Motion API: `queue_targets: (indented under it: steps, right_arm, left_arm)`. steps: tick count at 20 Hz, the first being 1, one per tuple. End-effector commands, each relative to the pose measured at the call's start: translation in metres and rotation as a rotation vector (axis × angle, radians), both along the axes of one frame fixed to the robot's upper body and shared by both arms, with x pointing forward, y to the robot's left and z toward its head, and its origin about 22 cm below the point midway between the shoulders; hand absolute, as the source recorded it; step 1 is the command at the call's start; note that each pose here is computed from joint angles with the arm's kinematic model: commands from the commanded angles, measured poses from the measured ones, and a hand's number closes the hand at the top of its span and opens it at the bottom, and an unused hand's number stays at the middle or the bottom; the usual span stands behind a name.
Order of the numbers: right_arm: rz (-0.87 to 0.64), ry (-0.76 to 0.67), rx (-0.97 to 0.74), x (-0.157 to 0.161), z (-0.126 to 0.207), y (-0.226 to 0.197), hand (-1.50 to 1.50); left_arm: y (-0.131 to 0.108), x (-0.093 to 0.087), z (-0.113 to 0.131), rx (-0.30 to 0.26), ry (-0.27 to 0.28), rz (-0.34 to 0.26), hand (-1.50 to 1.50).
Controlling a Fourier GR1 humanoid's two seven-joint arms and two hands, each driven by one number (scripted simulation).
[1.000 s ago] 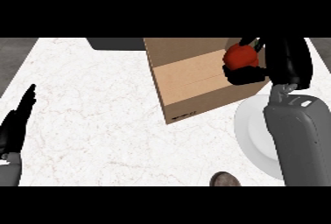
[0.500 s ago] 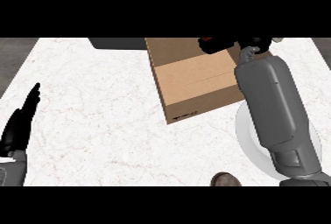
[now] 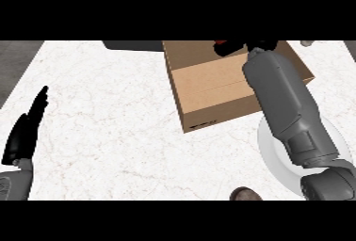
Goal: Pick the bell pepper from the plate and place it in the cardboard box
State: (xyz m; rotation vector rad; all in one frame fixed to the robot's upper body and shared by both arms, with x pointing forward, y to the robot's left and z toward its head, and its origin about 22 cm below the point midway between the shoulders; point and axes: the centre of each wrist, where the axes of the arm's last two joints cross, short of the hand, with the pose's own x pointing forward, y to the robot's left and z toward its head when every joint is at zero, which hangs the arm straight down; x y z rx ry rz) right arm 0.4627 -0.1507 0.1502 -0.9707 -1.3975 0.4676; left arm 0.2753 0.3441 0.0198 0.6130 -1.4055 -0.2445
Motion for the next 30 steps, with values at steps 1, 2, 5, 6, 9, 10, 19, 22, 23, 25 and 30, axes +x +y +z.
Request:
queue_targets:
  steps: [1,2,5,6,9,10,19,22,23,25,30]
  right_arm:
    - [-0.032,0.099,0.102,-0.001,-0.031,0.018,-1.5]
    - [-0.057,0.094,0.137,0.005,-0.015,0.007,-1.5]
    - [-0.049,0.086,0.141,0.004,-0.034,-0.014,-1.5]
    - [-0.035,0.072,0.156,0.004,-0.036,-0.001,-1.5]
    - [-0.014,-0.019,0.175,0.005,-0.03,-0.001,-1.5]
    - [-0.019,-0.044,0.157,0.004,-0.038,-0.021,-1.5]
    - [-0.074,-0.338,0.347,0.007,-0.017,-0.022,-1.5]
    - [-0.069,-0.367,0.4,0.005,-0.021,-0.041,-1.5]
    - [-0.072,-0.389,0.419,0.01,0.0,-0.061,-1.5]
    - [-0.074,-0.388,0.457,0.002,-0.02,-0.084,-1.5]
    - [-0.122,-0.386,0.457,-0.012,-0.021,-0.132,-1.5]
  left_arm:
    - [0.005,0.006,0.0,0.007,-0.013,-0.011,0.0]
    - [-0.002,0.006,-0.001,0.006,-0.002,0.0,0.0]
    - [-0.005,-0.003,-0.002,0.004,-0.018,-0.009,0.0]
    - [0.009,0.002,0.0,0.01,0.005,-0.011,0.0]
    - [-0.005,0.012,0.004,0.021,-0.023,0.009,0.0]
    - [-0.002,-0.004,0.009,0.017,-0.013,-0.024,0.0]
    - [0.008,-0.001,-0.003,-0.001,0.011,0.013,0.0]
    - [0.003,-0.005,-0.001,0.012,0.01,0.044,0.0]
    - [0.003,-0.003,-0.013,-0.011,0.016,0.033,0.0]
    - [0.008,-0.013,-0.002,0.007,0.016,0.03,0.0]
    - [0.013,-0.019,0.002,0.006,0.025,0.05,0.0]
